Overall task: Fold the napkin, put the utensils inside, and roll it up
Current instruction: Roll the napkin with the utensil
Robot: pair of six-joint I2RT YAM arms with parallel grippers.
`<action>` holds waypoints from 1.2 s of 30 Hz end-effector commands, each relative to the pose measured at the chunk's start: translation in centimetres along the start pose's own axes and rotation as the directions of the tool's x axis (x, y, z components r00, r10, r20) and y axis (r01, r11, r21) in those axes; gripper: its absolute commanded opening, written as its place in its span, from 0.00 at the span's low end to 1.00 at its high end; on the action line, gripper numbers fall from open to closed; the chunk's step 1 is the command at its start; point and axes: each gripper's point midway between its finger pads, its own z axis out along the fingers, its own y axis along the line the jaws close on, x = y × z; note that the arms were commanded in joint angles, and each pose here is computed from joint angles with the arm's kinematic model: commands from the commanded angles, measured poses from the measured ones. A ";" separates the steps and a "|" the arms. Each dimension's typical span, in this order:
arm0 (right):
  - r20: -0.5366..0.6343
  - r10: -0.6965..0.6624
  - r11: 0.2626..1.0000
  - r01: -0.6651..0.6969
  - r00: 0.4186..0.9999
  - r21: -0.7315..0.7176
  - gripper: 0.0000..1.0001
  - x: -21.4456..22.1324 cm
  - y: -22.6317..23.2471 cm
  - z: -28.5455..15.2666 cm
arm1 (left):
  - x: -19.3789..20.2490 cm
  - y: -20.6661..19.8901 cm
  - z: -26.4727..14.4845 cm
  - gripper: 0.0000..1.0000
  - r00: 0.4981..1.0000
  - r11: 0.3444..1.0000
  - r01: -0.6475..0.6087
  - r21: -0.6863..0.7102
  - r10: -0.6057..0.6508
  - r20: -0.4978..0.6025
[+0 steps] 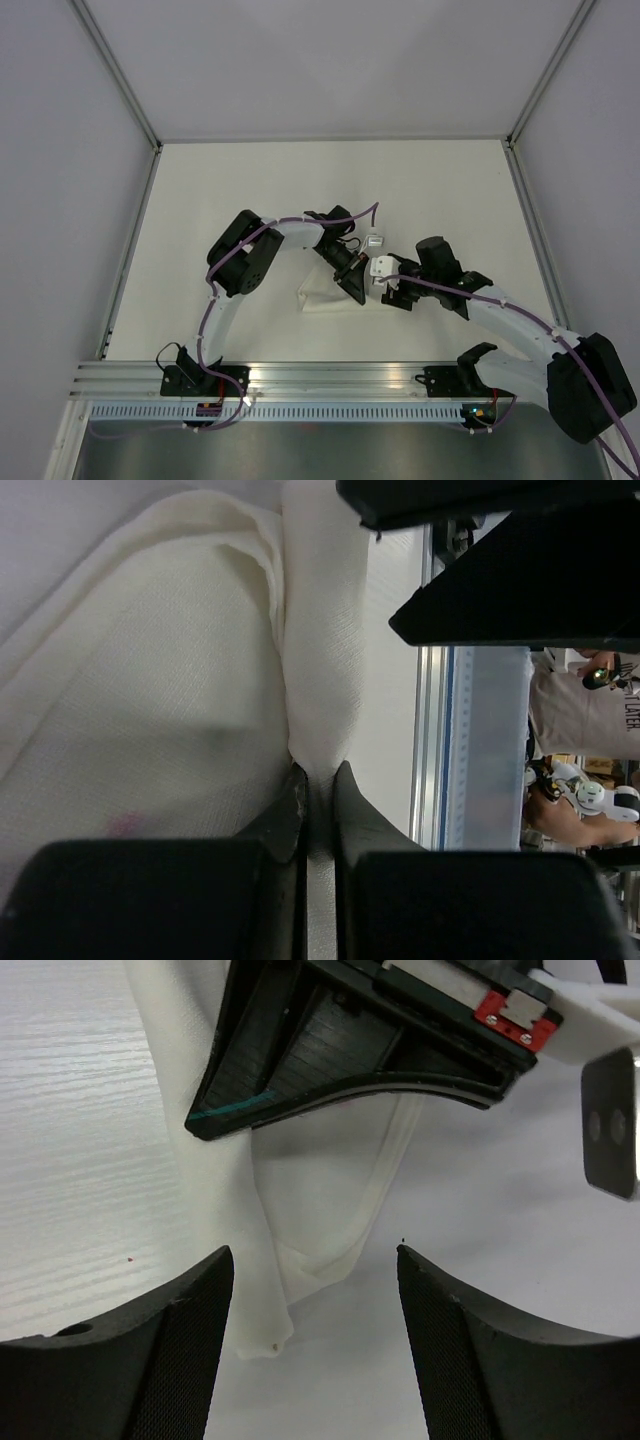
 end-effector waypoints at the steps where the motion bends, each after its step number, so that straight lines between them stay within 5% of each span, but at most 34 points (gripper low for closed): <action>1: -0.009 -0.065 0.998 0.066 0.998 0.017 0.73 -0.5 0.2 0.5 | 4.2 4.1 0.7 0.02 0.989 0.987 0.082 -0.141 -0.098 -0.112; 13: -0.077 -0.157 0.985 0.150 0.985 -0.088 0.69 0.9 4.6 2.7 | 3.7 4.2 0.4 0.02 0.990 0.983 0.073 -0.166 -0.092 -0.110; 21: -0.147 -0.187 0.982 0.180 0.971 -0.057 0.48 2.6 4.0 3.7 | 3.2 3.7 0.1 0.10 0.992 0.984 0.046 -0.173 -0.065 -0.105; 29: -0.184 -0.186 0.979 0.166 0.965 -0.121 0.20 3.1 4.8 3.5 | -0.3 1.9 -1.9 0.32 0.999 0.978 -0.046 -0.205 0.042 -0.023; 36: -0.239 -0.192 0.967 0.142 0.952 -0.212 0.19 4.3 6.0 3.5 | -4.2 -0.3 -5.2 0.35 0.986 0.968 -0.114 -0.222 0.138 0.095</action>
